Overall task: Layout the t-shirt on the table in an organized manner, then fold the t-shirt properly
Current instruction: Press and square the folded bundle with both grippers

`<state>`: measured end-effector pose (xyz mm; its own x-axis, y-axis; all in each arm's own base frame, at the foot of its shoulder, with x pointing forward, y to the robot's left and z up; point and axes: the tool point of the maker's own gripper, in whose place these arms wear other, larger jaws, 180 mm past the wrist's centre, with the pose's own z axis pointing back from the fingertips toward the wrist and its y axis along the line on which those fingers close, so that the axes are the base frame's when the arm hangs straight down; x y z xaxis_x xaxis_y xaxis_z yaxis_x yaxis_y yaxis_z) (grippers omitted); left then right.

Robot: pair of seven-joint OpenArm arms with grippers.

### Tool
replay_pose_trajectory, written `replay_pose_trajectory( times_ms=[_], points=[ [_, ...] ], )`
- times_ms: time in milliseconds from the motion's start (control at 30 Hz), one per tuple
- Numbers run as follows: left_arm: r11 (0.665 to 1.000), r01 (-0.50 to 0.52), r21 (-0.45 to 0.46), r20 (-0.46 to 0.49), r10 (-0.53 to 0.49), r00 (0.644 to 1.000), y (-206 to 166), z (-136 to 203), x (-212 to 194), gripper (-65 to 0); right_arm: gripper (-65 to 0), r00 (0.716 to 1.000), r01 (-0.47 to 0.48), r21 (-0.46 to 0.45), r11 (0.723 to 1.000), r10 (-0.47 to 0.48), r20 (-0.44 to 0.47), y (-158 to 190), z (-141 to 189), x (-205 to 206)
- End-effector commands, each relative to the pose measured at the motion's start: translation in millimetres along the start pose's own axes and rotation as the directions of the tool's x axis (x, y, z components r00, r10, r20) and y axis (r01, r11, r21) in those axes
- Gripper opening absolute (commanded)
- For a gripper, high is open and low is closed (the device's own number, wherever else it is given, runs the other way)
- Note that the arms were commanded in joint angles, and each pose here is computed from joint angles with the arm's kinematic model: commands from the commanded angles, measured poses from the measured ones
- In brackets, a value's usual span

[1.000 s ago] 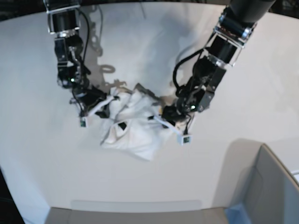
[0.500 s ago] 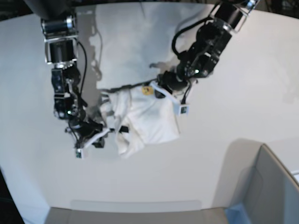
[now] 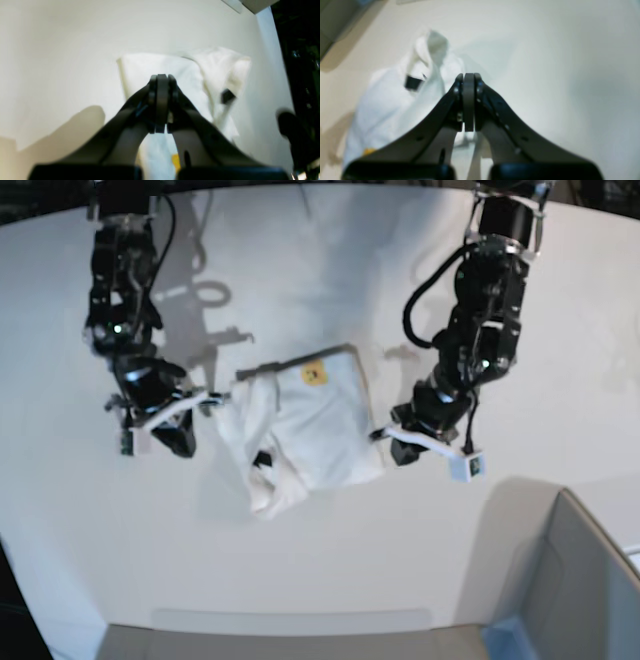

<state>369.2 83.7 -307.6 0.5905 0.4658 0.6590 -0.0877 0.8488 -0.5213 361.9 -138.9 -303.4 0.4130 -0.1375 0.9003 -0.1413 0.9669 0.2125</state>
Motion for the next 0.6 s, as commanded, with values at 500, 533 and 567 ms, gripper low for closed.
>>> replay_pose_trajectory(
  times_ms=[500, 533, 567],
  points=[
    [0.986, -0.035, 0.163, -0.089, 0.05, 0.995, 58.1, -35.6, -17.3, -64.7, -65.0, 0.983, 0.085, -0.073, 0.994, -0.096, -0.155, -38.3, -54.1, -48.4],
    [0.986, -0.033, 0.162, -0.091, 0.049, 0.995, 57.8, -35.7, -17.7, -64.7, -65.0, 0.982, 0.076, -0.059, 0.995, -0.085, -0.171, -33.0, -58.6, -51.4],
    [0.986, -0.036, 0.161, -0.093, 0.051, 0.994, 57.8, -35.6, -18.7, -64.7, -65.0, 0.981, 0.066, -0.045, 0.997, -0.073, -0.178, -27.3, -62.7, -51.4]
  ],
)
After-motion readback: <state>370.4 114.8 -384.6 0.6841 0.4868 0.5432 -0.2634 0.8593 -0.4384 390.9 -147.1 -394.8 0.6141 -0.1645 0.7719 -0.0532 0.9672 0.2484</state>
